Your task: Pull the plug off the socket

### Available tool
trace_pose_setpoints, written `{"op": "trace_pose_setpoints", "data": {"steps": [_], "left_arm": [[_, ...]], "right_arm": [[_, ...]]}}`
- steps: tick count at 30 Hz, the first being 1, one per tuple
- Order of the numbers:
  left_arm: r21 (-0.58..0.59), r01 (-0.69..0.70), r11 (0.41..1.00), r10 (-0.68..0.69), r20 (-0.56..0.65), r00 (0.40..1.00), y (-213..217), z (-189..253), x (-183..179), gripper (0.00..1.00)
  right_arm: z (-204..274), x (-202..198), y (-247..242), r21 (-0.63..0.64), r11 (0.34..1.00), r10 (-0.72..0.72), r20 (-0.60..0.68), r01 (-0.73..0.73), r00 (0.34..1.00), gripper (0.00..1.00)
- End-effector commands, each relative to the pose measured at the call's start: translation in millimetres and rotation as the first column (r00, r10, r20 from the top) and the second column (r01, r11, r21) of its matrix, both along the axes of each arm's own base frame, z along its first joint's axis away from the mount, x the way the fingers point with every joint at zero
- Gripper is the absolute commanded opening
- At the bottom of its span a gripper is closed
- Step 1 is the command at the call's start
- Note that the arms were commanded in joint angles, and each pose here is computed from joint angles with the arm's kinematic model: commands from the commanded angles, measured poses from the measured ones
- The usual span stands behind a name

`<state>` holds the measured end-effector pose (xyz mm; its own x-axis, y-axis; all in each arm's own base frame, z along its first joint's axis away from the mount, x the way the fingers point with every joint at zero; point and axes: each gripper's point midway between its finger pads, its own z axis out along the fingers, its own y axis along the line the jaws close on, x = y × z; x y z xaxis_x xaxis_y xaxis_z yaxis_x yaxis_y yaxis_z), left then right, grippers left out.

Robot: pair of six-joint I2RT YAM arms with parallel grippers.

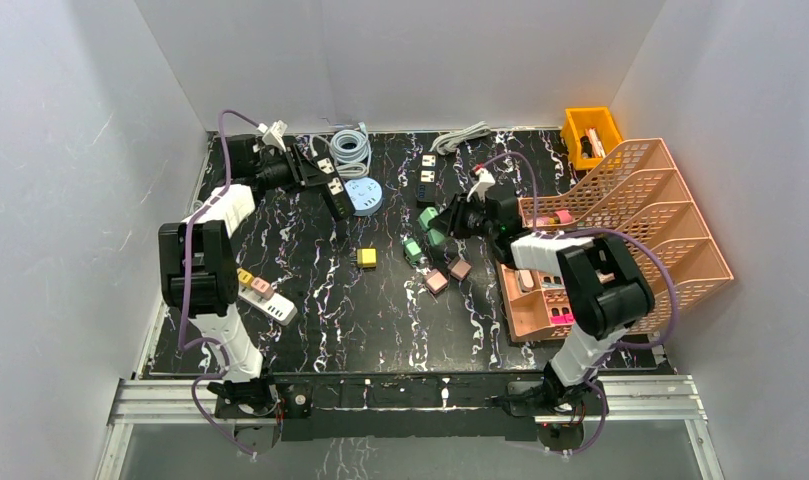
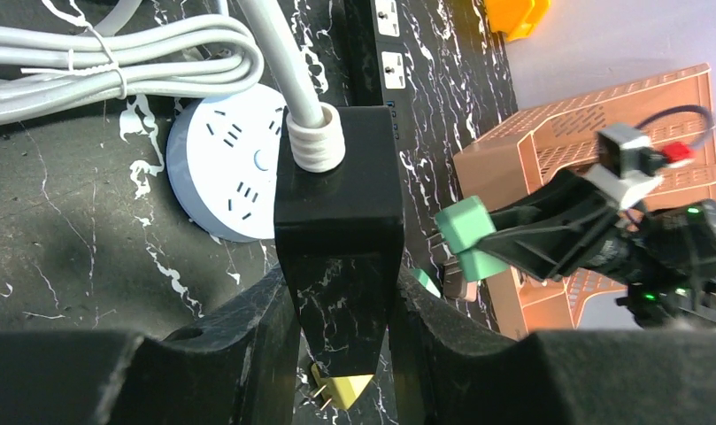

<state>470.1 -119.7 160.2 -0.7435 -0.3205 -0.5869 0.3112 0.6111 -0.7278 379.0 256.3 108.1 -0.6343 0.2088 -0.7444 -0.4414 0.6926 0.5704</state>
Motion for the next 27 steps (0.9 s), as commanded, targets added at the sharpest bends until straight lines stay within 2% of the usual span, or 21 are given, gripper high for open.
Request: {"op": "trace_pose_setpoints", "data": {"steps": [1,15,16,17,19,22,24,27], "left_arm": [[-0.003,0.003,1.000,-0.003,0.110,0.994,3,45,-8,0.00],[0.001,-0.008,1.000,0.008,0.098,0.995,5,42,-7,0.00],[0.006,-0.018,1.000,0.017,0.094,0.995,7,41,-6,0.00],[0.012,-0.031,0.999,0.029,0.090,0.996,9,40,-5,0.00],[0.031,-0.071,0.997,0.069,0.073,0.995,15,36,-1,0.00],[0.087,-0.136,0.987,0.135,0.018,0.991,28,19,6,0.00],[0.116,-0.163,0.980,0.166,-0.018,0.986,35,11,9,0.00],[0.145,-0.203,0.968,0.211,-0.048,0.976,43,5,10,0.00]], "right_arm": [[-3,4,13,0.092,0.995,0.024,0.014,-0.026,1.000,0.00],[-35,0,42,0.177,0.982,0.085,-0.119,-0.063,0.989,0.00],[-37,-1,43,0.179,0.982,0.087,-0.129,-0.063,0.988,0.04],[-39,-2,43,0.177,0.982,0.084,-0.138,-0.058,0.987,0.18],[-43,-2,40,0.156,0.987,0.061,-0.147,-0.038,0.987,0.40],[-42,2,36,0.118,0.993,0.035,-0.135,-0.019,0.990,0.62],[-36,6,33,0.093,0.996,0.024,-0.113,-0.013,0.993,0.69],[-18,16,29,0.057,0.998,-0.007,-0.051,0.010,0.999,0.73]]}}
